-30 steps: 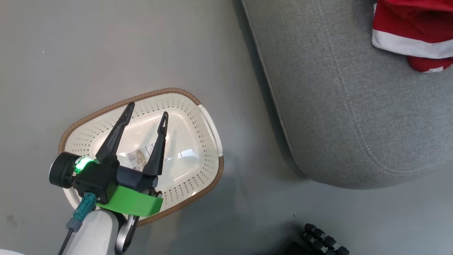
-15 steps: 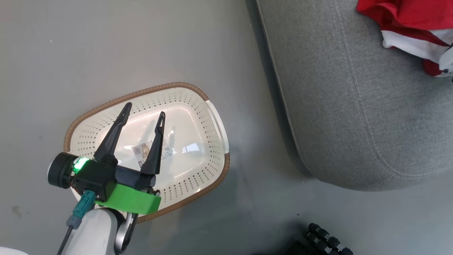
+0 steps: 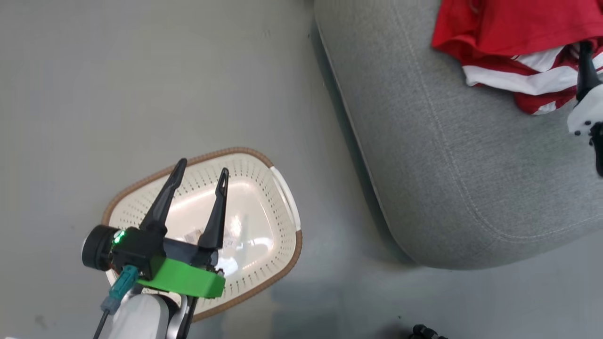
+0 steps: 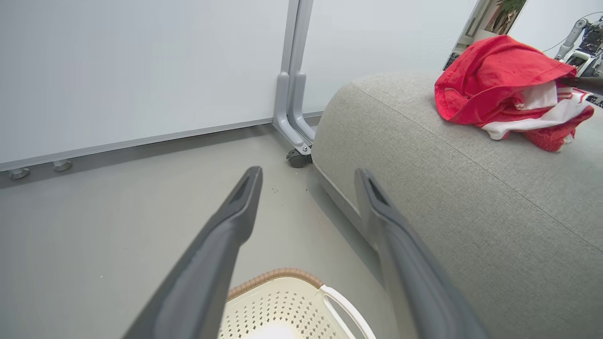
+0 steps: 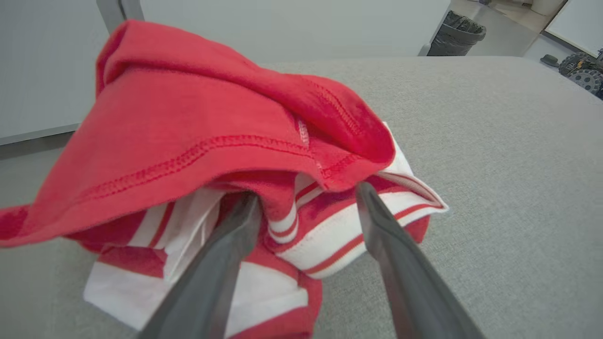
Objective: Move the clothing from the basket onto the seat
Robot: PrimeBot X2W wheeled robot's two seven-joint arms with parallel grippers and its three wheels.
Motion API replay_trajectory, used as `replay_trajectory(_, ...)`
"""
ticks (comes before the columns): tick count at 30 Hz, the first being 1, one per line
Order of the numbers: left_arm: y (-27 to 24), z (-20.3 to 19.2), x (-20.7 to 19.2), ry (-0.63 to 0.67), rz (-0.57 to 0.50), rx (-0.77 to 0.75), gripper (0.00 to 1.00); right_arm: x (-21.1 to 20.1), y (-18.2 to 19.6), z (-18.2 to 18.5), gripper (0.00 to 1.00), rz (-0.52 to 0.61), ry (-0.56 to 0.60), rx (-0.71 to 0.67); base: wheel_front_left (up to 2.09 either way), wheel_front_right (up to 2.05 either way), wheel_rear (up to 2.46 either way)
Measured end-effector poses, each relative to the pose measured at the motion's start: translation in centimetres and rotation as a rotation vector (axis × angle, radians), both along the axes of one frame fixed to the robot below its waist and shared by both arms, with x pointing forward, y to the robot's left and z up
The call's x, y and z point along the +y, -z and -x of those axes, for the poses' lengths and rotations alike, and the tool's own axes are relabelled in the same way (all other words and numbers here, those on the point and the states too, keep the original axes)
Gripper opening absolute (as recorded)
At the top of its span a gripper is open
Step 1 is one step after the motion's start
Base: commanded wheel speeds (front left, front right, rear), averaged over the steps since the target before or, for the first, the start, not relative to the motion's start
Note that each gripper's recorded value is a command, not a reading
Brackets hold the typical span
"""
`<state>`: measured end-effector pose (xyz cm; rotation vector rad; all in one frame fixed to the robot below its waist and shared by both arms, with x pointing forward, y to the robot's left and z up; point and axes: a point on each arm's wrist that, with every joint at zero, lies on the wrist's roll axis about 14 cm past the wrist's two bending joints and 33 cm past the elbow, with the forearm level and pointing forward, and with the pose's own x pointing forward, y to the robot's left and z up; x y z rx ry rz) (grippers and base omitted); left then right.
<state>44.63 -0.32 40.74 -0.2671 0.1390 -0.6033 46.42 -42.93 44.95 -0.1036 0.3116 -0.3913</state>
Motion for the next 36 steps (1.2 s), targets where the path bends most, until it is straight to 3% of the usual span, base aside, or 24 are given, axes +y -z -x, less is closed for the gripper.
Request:
replay_trajectory(5, -2.7, 1.2, -0.2, -0.014, 0.021, -0.037, 1.0, -0.3, -3.3, 2.0, 1.0, 0.004, -0.009, -0.075, 0.0, 0.0, 0.0)
replay_trajectory(9, -5.0, 1.9, 0.6, -0.06, 0.048, -0.065, 1.0, 0.3, -8.5, 2.8, 1.0, 0.022, -0.056, -0.226, 0.0, 0.0, 0.0)
replay_trajectory(16, -9.2, 3.4, 2.5, -0.129, 0.066, -0.151, 1.0, 5.1, -17.3, 5.4, 1.0, 0.001, -0.194, -0.556, 0.0, 0.0, 0.0)
replay_trajectory(19, -10.6, 4.1, 3.5, -0.156, 0.079, -0.18, 1.0, 7.8, -19.3, 7.3, 1.0, -0.045, -0.249, -0.669, 0.0, 0.0, 0.0)
replay_trajectory(22, -12.1, 4.5, 4.7, -0.19, 0.092, -0.213, 1.0, 10.3, -19.5, 8.9, 1.0, -0.056, -0.308, -0.705, 0.0, 0.0, 0.0)
replay_trajectory(26, -12.5, 5.4, 7.3, -0.263, 0.091, -0.22, 1.0, 14.5, -18.2, 9.6, 1.0, -0.149, -0.372, -0.729, 0.0, 0.0, 0.0)
replay_trajectory(36, -11.6, 8.3, 12.0, -0.401, 0.053, -0.198, 1.0, 23.0, -12.4, 10.4, 1.0, -0.293, -0.488, -0.616, 0.0, 0.0, 0.0)
